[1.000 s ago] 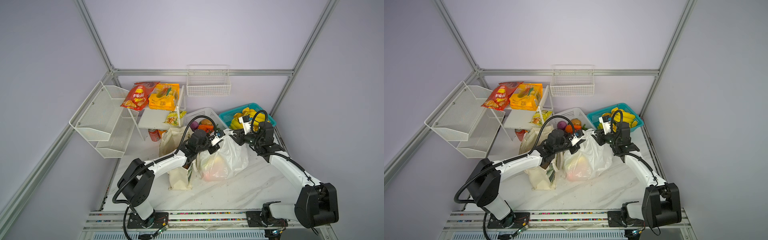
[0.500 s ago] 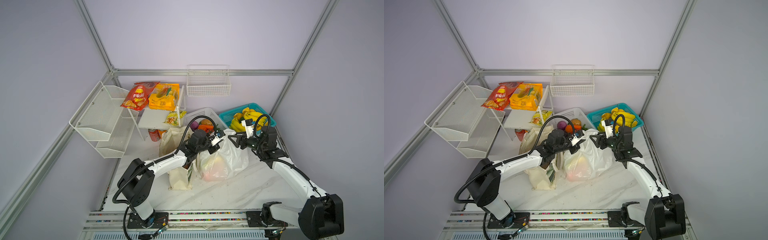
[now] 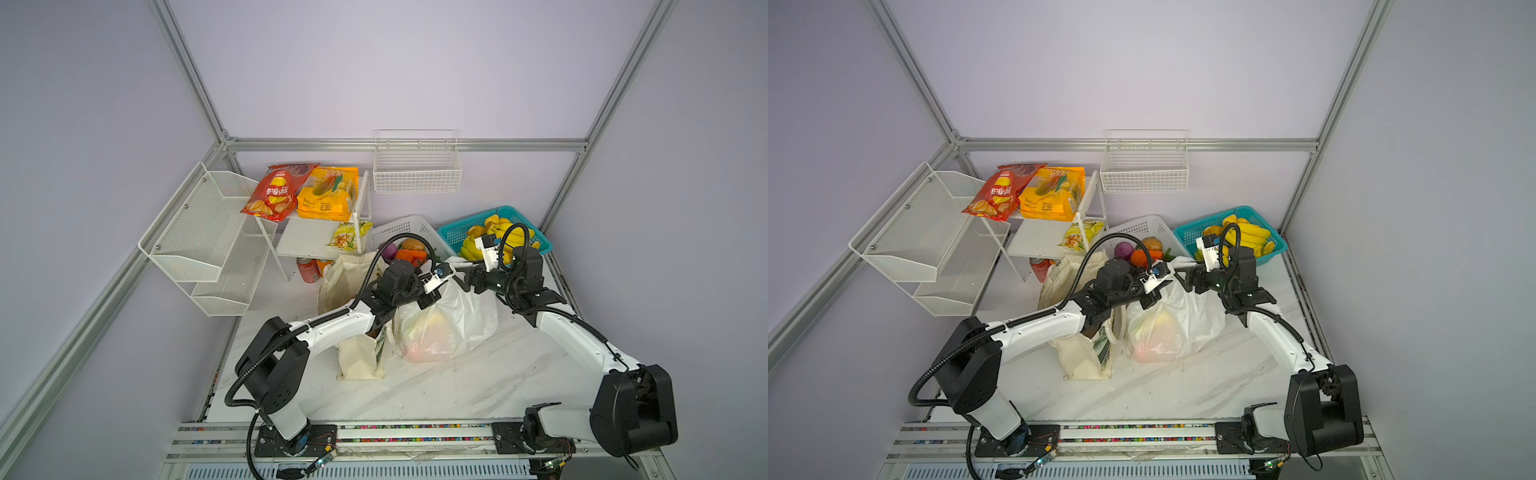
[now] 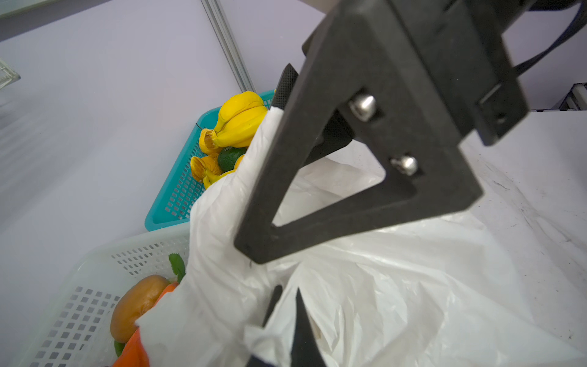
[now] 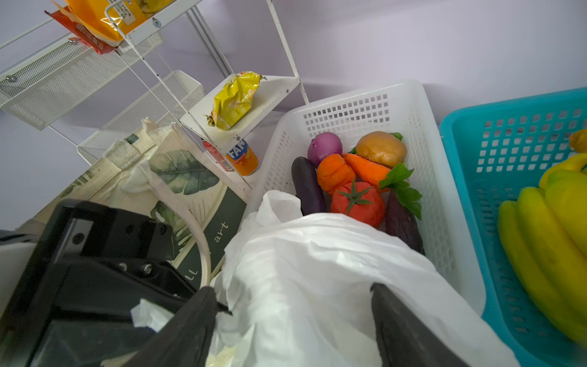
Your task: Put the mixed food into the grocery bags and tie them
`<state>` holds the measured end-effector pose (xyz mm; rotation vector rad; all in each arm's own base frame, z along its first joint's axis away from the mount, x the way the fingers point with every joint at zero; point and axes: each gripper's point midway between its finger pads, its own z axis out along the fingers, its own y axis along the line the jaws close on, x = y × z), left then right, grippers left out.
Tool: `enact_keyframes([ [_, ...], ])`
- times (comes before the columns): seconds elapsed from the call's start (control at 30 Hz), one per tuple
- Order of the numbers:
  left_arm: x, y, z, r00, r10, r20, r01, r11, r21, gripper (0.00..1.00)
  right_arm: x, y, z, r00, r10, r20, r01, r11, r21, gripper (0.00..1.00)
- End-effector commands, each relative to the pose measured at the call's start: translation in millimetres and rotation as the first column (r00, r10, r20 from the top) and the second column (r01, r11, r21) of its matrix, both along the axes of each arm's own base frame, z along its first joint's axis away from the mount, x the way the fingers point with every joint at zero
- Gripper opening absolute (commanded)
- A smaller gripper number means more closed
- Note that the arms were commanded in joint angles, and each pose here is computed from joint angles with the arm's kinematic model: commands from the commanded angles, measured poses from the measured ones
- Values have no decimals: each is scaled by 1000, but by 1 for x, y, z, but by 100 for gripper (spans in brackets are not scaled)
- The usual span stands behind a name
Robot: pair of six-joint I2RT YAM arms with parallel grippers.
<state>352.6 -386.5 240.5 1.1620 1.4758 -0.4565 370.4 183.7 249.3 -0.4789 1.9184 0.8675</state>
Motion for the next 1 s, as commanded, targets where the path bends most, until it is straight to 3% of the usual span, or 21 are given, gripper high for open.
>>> enact_keyframes([
  [0.0, 3, -6, 1, 999, -7, 32, 7, 1000, 11, 0, 1, 6, 14, 998, 29, 60, -29, 1000, 1, 70],
  [0.23, 3, -7, -9, 999, -3, 43, 1, 998, 55, 0, -1, 9, 10, 997, 44, 56, -45, 999, 10, 36],
  [0.53, -6, -4, -6, 999, -11, 54, 7, 998, 67, 26, -5, 10, 20, 994, 60, 88, -62, 998, 18, 2],
  [0.77, -41, 7, 24, 993, -117, 22, 116, 992, 55, 57, -16, 8, 34, 986, 66, 155, -67, 998, 4, 0],
  [0.97, -70, 24, 70, 976, -217, 27, 217, 976, -24, 70, -26, 11, 41, 971, 116, 207, -116, 993, -11, 0],
])
